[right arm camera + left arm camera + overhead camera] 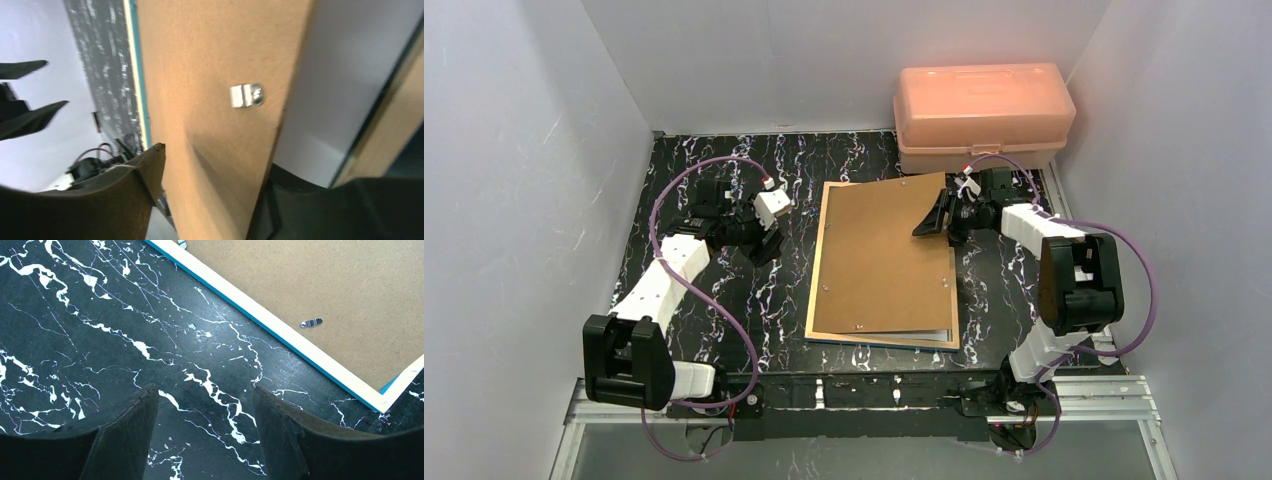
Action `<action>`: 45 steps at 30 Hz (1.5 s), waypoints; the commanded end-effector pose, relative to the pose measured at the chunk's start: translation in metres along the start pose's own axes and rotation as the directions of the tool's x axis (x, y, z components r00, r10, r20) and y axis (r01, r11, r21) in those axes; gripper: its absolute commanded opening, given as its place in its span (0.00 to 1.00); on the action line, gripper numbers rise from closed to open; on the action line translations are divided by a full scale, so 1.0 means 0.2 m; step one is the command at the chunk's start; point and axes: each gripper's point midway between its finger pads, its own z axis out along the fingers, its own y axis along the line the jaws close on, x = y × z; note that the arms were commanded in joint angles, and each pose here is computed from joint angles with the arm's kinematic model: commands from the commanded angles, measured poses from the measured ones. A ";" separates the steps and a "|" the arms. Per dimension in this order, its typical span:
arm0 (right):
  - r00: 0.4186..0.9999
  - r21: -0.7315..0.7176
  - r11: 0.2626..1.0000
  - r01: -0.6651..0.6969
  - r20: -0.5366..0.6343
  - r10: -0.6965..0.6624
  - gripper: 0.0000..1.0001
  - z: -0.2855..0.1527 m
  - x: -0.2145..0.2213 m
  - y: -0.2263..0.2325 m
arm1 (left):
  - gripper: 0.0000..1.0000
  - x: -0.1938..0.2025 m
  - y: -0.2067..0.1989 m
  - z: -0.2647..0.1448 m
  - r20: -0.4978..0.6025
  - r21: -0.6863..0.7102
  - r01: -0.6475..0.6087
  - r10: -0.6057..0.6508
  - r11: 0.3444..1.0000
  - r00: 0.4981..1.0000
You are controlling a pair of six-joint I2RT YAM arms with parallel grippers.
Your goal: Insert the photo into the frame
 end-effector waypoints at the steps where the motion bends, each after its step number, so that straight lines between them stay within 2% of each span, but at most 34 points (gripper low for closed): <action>1: 0.997 0.148 0.986 0.073 -0.003 -0.073 0.69 -0.03 -0.04 -0.06 | 0.66 0.01 -0.04 -0.01 -0.005 0.026 -0.006 0.006 1.000 1.000; 5: 0.993 0.256 0.960 0.116 -0.019 -0.114 0.81 -0.04 -0.05 -0.08 | 0.66 0.01 -0.04 -0.01 -0.004 0.027 -0.001 0.001 1.000 1.000; 8: 0.990 0.293 0.945 0.144 -0.032 -0.141 0.96 -0.04 -0.07 -0.07 | 0.66 0.00 -0.05 -0.01 -0.003 0.027 0.001 -0.001 1.000 1.000; 9: 0.989 0.297 0.943 0.149 -0.034 -0.145 0.98 -0.04 -0.07 -0.06 | 0.66 0.01 -0.05 -0.01 -0.003 0.028 0.001 0.000 1.000 1.000; 16: 0.984 0.314 0.933 0.177 -0.061 -0.166 0.99 0.01 -0.08 -0.04 | 0.65 0.00 -0.05 -0.02 -0.006 0.029 -0.004 0.004 1.000 1.000; 25: 0.961 0.524 0.806 0.275 -0.135 -0.241 0.99 -0.01 -0.09 -0.08 | 0.65 -0.01 -0.06 -0.03 -0.002 0.034 0.001 -0.001 0.999 1.000; 31: 0.954 0.555 0.777 0.298 -0.148 -0.261 0.99 -0.02 -0.11 -0.08 | 0.64 -0.01 -0.06 -0.03 -0.001 0.037 0.007 -0.007 0.999 1.000; 36: 0.940 0.604 0.722 0.338 -0.178 -0.291 0.99 -0.02 -0.11 -0.09 | 0.64 -0.02 -0.06 -0.04 0.006 0.040 0.006 -0.006 0.999 1.000; 45: 0.938 0.588 0.735 0.337 -0.144 -0.315 0.99 -0.02 -0.14 -0.03 | 0.63 -0.02 -0.07 -0.04 0.002 0.045 0.011 -0.011 0.999 1.000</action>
